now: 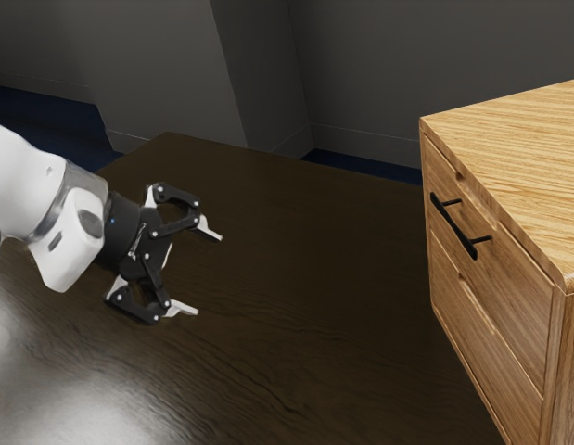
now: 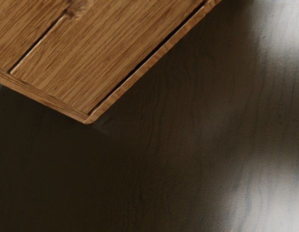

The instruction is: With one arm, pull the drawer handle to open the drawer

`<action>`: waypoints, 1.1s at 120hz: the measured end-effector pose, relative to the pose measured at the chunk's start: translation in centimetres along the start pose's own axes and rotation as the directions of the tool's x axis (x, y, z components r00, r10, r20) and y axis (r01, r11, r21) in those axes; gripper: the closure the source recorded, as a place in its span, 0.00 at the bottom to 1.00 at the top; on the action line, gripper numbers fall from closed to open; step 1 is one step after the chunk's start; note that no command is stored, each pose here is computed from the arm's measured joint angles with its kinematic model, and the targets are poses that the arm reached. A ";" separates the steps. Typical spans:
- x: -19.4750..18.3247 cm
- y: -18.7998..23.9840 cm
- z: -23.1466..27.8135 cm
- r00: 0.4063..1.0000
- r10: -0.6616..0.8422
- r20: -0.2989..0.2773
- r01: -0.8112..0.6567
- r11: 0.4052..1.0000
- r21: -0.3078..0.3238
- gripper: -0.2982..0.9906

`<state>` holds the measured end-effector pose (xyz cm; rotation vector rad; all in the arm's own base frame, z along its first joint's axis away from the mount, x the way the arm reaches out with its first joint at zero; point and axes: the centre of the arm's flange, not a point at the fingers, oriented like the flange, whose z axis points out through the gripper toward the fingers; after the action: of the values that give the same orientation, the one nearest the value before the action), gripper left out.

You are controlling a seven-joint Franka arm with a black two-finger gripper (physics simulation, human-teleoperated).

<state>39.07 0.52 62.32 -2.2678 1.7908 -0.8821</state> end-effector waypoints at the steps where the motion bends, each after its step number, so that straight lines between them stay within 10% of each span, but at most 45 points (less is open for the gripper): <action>1: 0.2 -0.1 -0.1 1.000 0.018 -0.004 -0.018 1.000 0.007 0.23; 49: 13.6 -4.5 5.7 0.790 0.609 0.062 -0.611 0.776 0.159 0.23; 132: 19.0 -5.8 11.4 0.639 0.769 0.019 -0.751 0.619 0.232 0.23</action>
<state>52.20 -18.20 62.43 -1.1102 2.2470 -0.9116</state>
